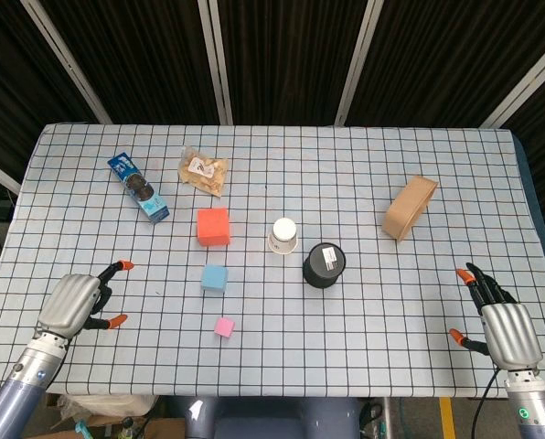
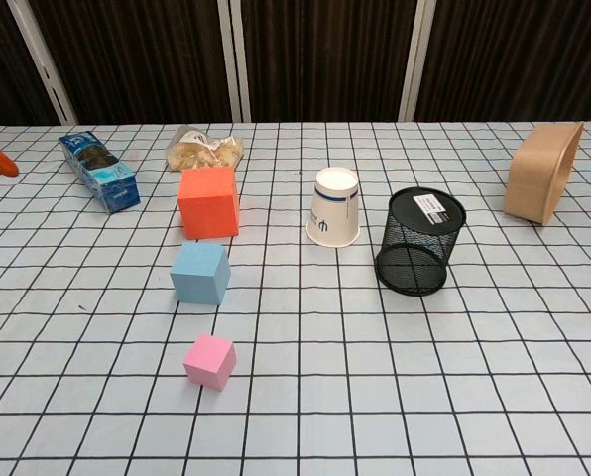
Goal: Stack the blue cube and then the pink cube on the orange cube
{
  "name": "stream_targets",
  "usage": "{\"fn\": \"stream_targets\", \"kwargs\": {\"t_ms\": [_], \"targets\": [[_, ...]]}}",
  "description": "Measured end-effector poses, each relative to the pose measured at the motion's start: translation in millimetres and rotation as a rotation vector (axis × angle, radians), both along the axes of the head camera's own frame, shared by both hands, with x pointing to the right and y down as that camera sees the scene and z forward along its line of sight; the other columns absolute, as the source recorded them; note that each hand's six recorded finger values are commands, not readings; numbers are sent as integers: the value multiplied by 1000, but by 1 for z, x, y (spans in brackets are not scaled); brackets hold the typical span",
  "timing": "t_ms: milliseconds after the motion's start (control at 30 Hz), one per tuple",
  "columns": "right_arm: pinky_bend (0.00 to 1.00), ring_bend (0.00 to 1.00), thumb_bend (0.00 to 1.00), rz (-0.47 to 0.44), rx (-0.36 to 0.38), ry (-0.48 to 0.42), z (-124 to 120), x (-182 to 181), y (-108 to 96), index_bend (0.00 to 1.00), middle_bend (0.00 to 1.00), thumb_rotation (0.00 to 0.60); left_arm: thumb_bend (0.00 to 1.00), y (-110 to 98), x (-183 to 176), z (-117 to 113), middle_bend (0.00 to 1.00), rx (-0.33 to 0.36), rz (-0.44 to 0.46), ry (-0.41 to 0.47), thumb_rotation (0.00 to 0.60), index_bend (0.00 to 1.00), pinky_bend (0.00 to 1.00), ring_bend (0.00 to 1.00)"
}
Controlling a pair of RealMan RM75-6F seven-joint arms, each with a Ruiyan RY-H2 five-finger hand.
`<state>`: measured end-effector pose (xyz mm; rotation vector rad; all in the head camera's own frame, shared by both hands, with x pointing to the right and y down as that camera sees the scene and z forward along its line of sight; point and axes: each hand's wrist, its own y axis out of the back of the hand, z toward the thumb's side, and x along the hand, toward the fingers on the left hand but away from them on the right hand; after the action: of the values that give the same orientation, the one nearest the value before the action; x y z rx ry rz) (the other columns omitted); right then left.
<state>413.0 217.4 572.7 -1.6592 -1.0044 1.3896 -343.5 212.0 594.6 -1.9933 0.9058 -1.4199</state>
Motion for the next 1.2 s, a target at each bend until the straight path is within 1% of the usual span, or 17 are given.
{"fn": "stream_targets", "kwargs": {"t_ms": [200, 333, 467, 600, 733, 833, 1000, 1200], "targets": [[369, 170, 103, 4, -4, -9, 0, 2, -1, 124, 96, 600, 174, -12, 22, 12, 918, -30, 38, -101, 600, 230, 846, 801], [370, 170, 103, 8, -5, -12, -1, 4, -1, 124, 96, 600, 174, -19, 43, 24, 918, -57, 70, -163, 600, 262, 847, 801], [369, 171, 103, 12, -6, -11, -1, 5, -2, 124, 96, 600, 175, -28, 77, 36, 918, -72, 103, -173, 600, 284, 847, 801], [369, 171, 103, 15, -8, -8, -1, 7, -2, 124, 96, 600, 176, -36, 116, 50, 918, -65, 148, -172, 600, 307, 847, 801], [369, 170, 103, 17, -10, -8, -1, 8, -3, 124, 96, 600, 194, -43, 142, 63, 918, -71, 149, -175, 600, 308, 847, 801], [369, 170, 104, 18, -12, -8, -1, 8, -3, 124, 96, 600, 194, -50, 151, 69, 917, -65, 136, -188, 600, 302, 847, 801], [369, 170, 104, 21, -17, -8, 0, 9, -3, 124, 96, 600, 194, -59, 152, 74, 917, -55, 115, -215, 600, 302, 847, 801], [370, 170, 103, 22, -20, -7, 0, 9, -3, 124, 96, 600, 194, -57, 154, 77, 917, -61, 123, -220, 600, 301, 847, 801]]}}
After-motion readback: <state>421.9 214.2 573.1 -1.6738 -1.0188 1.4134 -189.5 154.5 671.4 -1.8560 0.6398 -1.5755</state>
